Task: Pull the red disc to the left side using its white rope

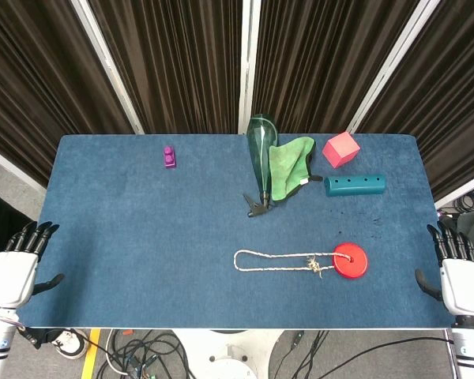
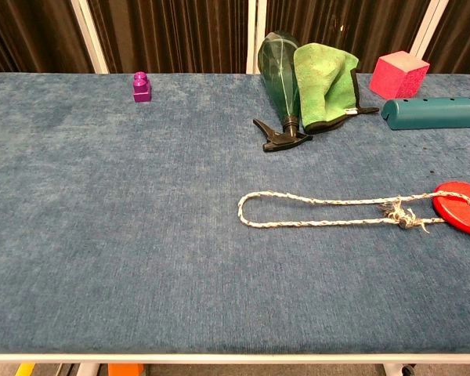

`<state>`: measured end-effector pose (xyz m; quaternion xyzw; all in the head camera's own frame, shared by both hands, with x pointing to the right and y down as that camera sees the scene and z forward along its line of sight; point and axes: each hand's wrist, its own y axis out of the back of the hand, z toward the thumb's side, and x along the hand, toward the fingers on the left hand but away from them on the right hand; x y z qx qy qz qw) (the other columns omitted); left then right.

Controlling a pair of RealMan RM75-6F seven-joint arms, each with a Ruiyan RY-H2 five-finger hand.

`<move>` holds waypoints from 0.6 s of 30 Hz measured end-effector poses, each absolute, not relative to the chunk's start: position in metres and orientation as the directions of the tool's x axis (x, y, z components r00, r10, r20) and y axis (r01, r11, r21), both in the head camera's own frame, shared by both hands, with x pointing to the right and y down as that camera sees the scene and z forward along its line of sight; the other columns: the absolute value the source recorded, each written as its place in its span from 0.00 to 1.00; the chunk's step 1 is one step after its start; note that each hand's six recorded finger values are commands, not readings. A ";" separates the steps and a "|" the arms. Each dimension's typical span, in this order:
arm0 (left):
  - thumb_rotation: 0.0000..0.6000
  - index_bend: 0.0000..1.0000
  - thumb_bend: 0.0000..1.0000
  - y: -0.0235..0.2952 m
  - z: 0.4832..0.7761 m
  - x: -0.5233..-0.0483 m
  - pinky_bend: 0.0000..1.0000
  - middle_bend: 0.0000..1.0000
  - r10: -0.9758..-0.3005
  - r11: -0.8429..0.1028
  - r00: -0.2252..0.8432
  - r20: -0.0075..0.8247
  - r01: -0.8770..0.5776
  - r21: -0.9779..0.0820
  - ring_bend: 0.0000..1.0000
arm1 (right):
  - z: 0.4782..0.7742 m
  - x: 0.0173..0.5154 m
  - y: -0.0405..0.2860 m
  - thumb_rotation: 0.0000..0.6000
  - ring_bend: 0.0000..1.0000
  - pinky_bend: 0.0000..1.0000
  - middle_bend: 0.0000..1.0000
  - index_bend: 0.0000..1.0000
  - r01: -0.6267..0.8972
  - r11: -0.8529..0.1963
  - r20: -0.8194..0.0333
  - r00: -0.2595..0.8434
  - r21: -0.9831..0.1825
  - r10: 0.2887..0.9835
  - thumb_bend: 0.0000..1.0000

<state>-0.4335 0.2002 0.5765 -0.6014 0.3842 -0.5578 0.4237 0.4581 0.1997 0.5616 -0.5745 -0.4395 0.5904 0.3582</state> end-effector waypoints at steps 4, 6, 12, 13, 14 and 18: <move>1.00 0.15 0.09 0.200 0.576 -0.432 0.22 0.13 -0.936 -0.341 0.086 0.341 0.009 -0.940 0.08 | 0.561 0.460 0.199 1.00 0.00 0.00 0.00 0.00 0.082 -0.355 -0.361 -0.086 -0.931 0.928 0.24; 1.00 0.15 0.09 0.199 0.577 -0.431 0.22 0.13 -0.935 -0.343 0.091 0.342 0.008 -0.939 0.08 | 0.561 0.460 0.198 1.00 0.00 0.00 0.00 0.00 0.082 -0.352 -0.358 -0.088 -0.933 0.930 0.24; 1.00 0.15 0.09 0.197 0.582 -0.417 0.22 0.13 -0.921 -0.366 0.142 0.362 -0.004 -0.931 0.08 | 0.558 0.462 0.198 1.00 0.00 0.00 0.00 0.00 0.082 -0.343 -0.349 -0.092 -0.936 0.932 0.24; 1.00 0.15 0.08 0.197 0.584 -0.413 0.22 0.13 -0.917 -0.372 0.158 0.367 -0.006 -0.928 0.08 | 0.557 0.462 0.198 1.00 0.00 0.00 0.00 0.00 0.080 -0.343 -0.349 -0.092 -0.936 0.932 0.24; 1.00 0.15 0.09 0.196 0.587 -0.406 0.22 0.13 -0.909 -0.382 0.184 0.374 -0.007 -0.924 0.08 | 0.557 0.462 0.198 1.00 0.00 0.00 0.00 0.00 0.076 -0.343 -0.349 -0.091 -0.936 0.933 0.24; 1.00 0.15 0.09 0.192 0.598 -0.379 0.22 0.13 -0.873 -0.417 0.281 0.399 -0.006 -0.909 0.08 | 0.555 0.466 0.198 1.00 0.00 0.00 0.00 0.00 0.067 -0.342 -0.347 -0.097 -0.937 0.933 0.24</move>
